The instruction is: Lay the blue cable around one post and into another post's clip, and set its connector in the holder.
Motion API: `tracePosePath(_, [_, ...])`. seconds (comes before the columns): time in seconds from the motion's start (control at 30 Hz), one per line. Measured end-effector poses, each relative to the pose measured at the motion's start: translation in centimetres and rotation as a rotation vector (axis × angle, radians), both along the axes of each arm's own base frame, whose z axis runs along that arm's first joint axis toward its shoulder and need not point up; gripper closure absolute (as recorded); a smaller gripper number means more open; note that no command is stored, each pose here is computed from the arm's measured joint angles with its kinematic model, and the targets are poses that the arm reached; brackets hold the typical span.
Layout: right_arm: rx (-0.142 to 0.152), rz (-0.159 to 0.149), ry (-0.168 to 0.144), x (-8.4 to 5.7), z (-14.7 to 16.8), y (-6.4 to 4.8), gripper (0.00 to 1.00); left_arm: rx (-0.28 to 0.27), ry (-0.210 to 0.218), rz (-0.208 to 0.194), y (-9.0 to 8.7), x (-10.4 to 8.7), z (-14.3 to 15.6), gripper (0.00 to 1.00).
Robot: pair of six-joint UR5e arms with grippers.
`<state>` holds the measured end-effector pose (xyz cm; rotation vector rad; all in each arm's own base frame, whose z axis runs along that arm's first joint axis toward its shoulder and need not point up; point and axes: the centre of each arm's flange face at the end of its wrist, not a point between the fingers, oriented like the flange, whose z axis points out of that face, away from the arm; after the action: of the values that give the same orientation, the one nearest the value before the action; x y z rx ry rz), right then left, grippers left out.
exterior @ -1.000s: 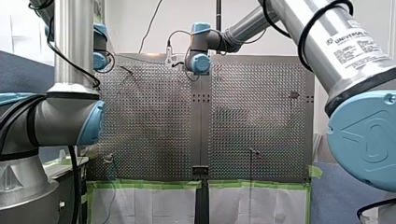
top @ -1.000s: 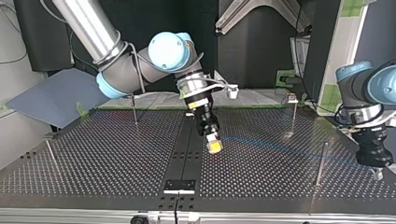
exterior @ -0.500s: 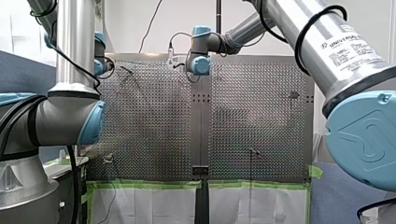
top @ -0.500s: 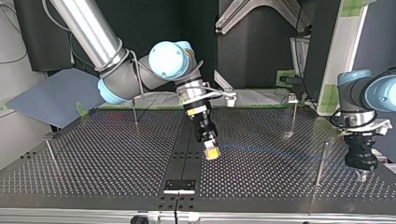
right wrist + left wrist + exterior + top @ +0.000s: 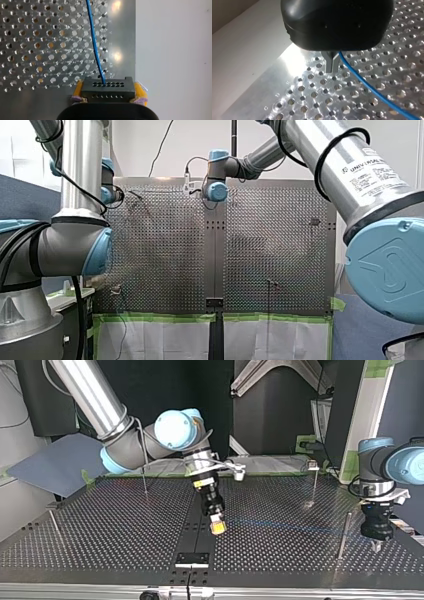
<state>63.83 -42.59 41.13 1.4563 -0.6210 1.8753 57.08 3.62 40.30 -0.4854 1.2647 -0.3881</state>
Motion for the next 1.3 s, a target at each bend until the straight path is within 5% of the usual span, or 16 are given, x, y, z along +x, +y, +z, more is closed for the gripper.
tracePosePath(0.4, [0.03,-0.022,0.028,-0.5,-0.8,-0.5,1.0,0.032,0.038,0.062,0.0,-0.8,-2.0,1.0])
tracePosePath(0.47, [0.039,-0.029,0.035,-0.6,-1.1,-0.6,1.0,0.034,0.049,0.081,0.0,-1.0,-2.6,0.78])
tracePosePath(0.5, [0.043,-0.031,0.04,-0.7,-1.4,-0.7,1.0,0.034,0.052,0.089,0.1,-1.1,-2.8,0.78])
tracePosePath(0.57, [0.055,-0.037,0.053,-0.8,-2.1,-1.0,1.0,0.034,0.058,0.1,0.1,-1.3,-3.1,0.4])
tracePosePath(0.6, [0.06,-0.039,0.059,-0.8,-2.4,-1.1,1.0,0.033,0.06,0.102,0.1,-1.3,-3.2,0.4])
tracePosePath(0.67, [0.074,-0.044,0.073,-0.9,-3.1,-1.3,1.0,0.029,0.063,0.1,0.0,-1.4,-3.3,0.07])
tracePosePath(0.73, [0.087,-0.048,0.087,-0.9,-3.7,-1.5,1.0,0.022,0.063,0.086,-0.2,-1.4,-3.4,0.01])
tracePosePath(1.03, [0.169,-0.117,0.167,-2.2,-7.5,-2.5,1.0,-0.032,0.084,0.027,-0.9,-1.0,-4.6,0.01])
tracePosePath(1.3, [0.194,-0.158,0.168,-3.7,-10.5,-3.3,1.0,-0.059,0.106,0.002,-1.2,-0.3,-6.3,0.01])
